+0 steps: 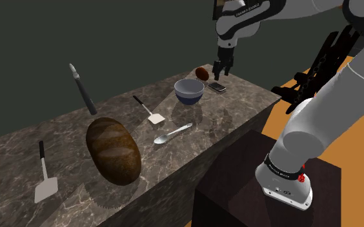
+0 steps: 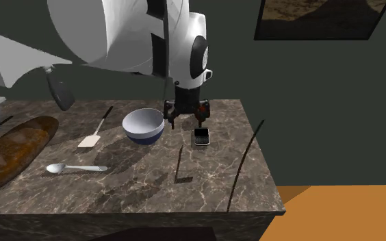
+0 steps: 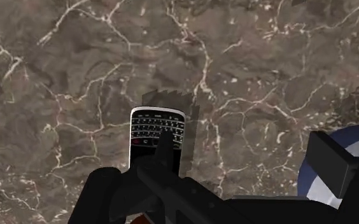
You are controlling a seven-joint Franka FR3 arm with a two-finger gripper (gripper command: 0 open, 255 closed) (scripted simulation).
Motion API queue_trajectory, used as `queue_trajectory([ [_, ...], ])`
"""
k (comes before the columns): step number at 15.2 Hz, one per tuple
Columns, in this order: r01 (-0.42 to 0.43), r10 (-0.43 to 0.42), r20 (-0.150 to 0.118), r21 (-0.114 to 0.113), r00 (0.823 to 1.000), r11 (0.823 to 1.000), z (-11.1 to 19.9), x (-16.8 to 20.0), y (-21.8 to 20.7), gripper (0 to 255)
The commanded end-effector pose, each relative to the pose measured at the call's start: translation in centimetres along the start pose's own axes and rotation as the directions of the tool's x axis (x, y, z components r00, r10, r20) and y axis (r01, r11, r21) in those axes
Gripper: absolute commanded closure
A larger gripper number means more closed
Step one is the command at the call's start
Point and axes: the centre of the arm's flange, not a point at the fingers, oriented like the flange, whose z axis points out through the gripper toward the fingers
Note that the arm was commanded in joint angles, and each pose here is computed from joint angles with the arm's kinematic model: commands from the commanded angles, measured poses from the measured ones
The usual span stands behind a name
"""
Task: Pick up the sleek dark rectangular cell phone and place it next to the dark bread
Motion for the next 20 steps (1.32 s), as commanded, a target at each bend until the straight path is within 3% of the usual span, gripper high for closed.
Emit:
queue_trajectory([
  [1,0.007,-0.007,-0.002,0.0,1.0,1.0,1.4,1.7,1.8,0],
  [8,0.029,-0.029,-0.008,0.006,1.0,1.0,6.3,7.2,7.5,0],
  [16,0.029,-0.029,-0.008,0.006,1.0,1.0,10.3,7.2,7.5,0],
  [20,0.029,-0.029,-0.008,0.006,1.0,1.0,10.3,7.2,7.5,0],
])
